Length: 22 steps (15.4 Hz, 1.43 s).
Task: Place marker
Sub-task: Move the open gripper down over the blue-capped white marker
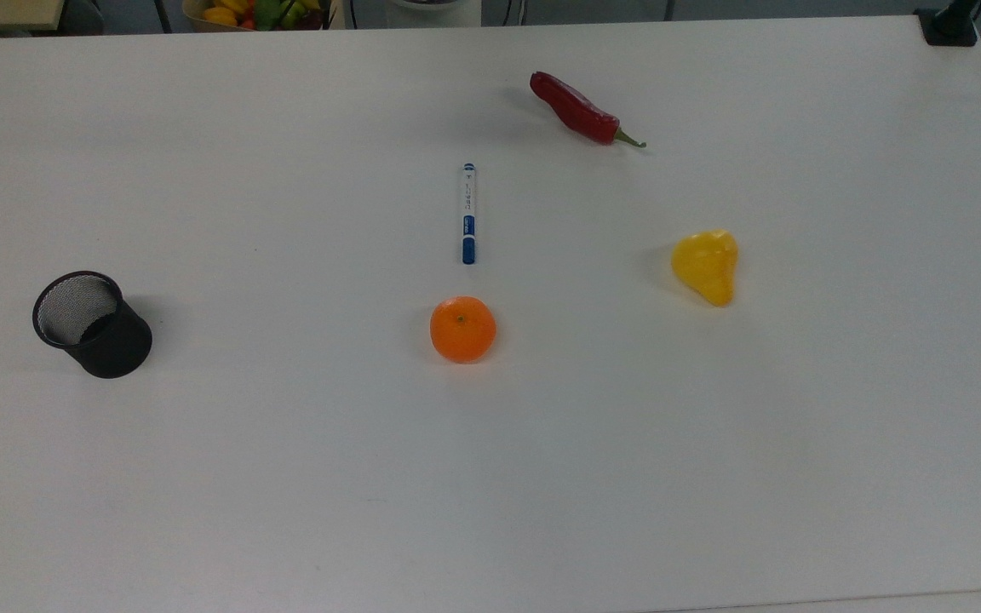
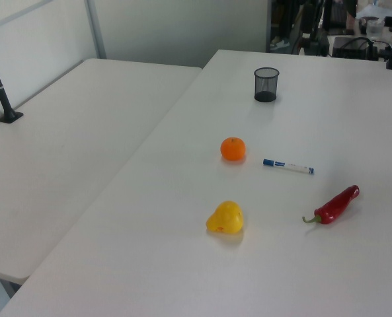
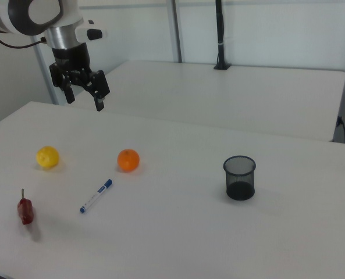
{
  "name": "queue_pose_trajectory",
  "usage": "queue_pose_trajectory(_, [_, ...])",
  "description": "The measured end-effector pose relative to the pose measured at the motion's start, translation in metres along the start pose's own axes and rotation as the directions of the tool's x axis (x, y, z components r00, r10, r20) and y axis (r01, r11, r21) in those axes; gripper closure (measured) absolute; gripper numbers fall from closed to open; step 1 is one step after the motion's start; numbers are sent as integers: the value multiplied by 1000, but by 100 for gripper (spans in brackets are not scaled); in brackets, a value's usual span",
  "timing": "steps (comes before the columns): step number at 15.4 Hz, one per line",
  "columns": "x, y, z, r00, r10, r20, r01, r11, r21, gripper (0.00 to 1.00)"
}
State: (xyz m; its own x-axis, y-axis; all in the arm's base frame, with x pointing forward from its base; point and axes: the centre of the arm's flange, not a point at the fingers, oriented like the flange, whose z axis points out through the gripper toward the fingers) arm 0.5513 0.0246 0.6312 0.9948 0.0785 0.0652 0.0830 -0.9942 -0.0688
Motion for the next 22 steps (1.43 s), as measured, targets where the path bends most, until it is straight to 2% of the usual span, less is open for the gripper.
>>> queue_pose_trajectory(6, [5, -4, 7, 1000, -7, -18, 7, 1000, -1, 0])
queue_pose_trajectory(11, [5, -4, 25, 1000, -9, 17, 9, 1000, 1, 0])
queue_pose_trajectory(14, [6, -18, 48, 998, -35, 58, 35, 999, 2, 0])
queue_pose_trajectory(19, [12, -49, 91, 995, -92, 30, 92, 996, -10, 0])
queue_pose_trajectory(22, [14, -68, 120, 995, -95, 28, 95, 995, -9, 0])
